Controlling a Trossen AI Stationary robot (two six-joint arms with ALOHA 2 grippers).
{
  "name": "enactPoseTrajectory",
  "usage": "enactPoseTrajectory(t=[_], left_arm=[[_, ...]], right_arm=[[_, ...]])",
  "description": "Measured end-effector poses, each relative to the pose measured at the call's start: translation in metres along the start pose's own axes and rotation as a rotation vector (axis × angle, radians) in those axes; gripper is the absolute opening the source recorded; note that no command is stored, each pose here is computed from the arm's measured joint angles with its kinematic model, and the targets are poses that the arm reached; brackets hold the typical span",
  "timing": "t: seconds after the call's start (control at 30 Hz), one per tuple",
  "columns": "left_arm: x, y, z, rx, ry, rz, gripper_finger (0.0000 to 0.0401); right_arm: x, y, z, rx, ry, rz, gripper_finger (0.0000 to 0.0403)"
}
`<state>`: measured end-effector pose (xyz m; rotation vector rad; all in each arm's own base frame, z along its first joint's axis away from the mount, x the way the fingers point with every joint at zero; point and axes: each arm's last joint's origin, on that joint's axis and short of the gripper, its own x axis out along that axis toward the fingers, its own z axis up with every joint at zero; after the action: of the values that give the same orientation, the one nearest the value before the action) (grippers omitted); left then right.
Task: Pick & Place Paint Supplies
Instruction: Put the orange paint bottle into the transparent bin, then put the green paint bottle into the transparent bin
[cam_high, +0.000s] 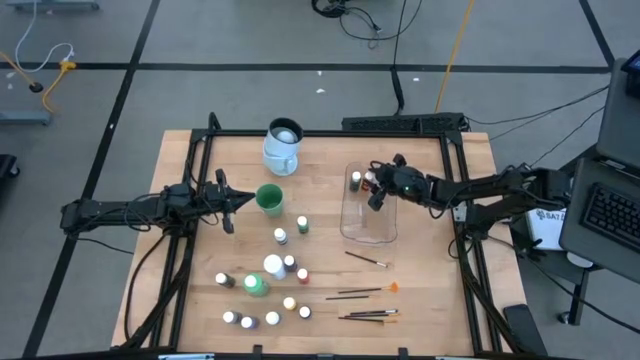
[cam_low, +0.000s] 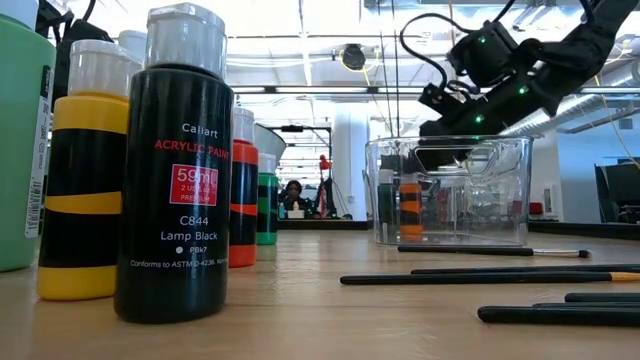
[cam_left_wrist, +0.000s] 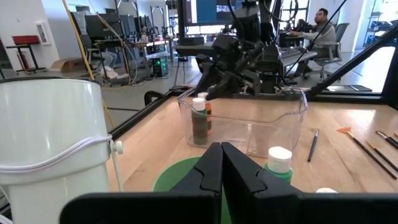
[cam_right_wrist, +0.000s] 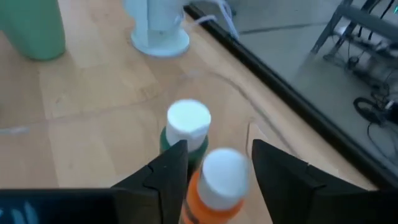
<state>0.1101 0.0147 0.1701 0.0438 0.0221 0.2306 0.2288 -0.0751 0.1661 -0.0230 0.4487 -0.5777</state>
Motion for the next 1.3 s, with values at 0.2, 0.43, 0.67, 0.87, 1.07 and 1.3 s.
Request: enactPoseTrajectory(t=[0.2, 0.43, 0.67, 0.87, 1.07, 1.3], left_arm=[[0.000, 0.000, 0.000, 0.000, 0.000, 0.000, 0.0005], [0.000, 0.000, 0.000, 0.000, 0.000, -0.001, 0.0005], [0.000, 0.000, 0.000, 0.000, 0.002, -0.001, 0.0005], [0.000, 0.000, -0.001, 0.006, 0.006, 0.003, 0.0005], [0.000, 0.000, -0.002, 0.028, 0.017, 0.004, 0.0005], [0.000, 0.000, -0.003, 0.029, 0.030, 0.004, 0.0005]], right_arm=[[-0.020, -0.002, 0.026, -0.042, -0.176, 0.008, 0.0184], [-0.046, 0.027, 0.082, -0.041, -0.241, 0.224, 0.0184], [-0.039, 0.083, 0.111, -0.150, -0.332, 0.495, 0.0185], [-0.004, 0.116, 0.105, -0.200, -0.234, 0.600, 0.0185], [0.036, 0.146, 0.100, -0.264, -0.171, 0.629, 0.0185], [0.069, 0.164, 0.091, -0.293, -0.143, 0.624, 0.0208]])
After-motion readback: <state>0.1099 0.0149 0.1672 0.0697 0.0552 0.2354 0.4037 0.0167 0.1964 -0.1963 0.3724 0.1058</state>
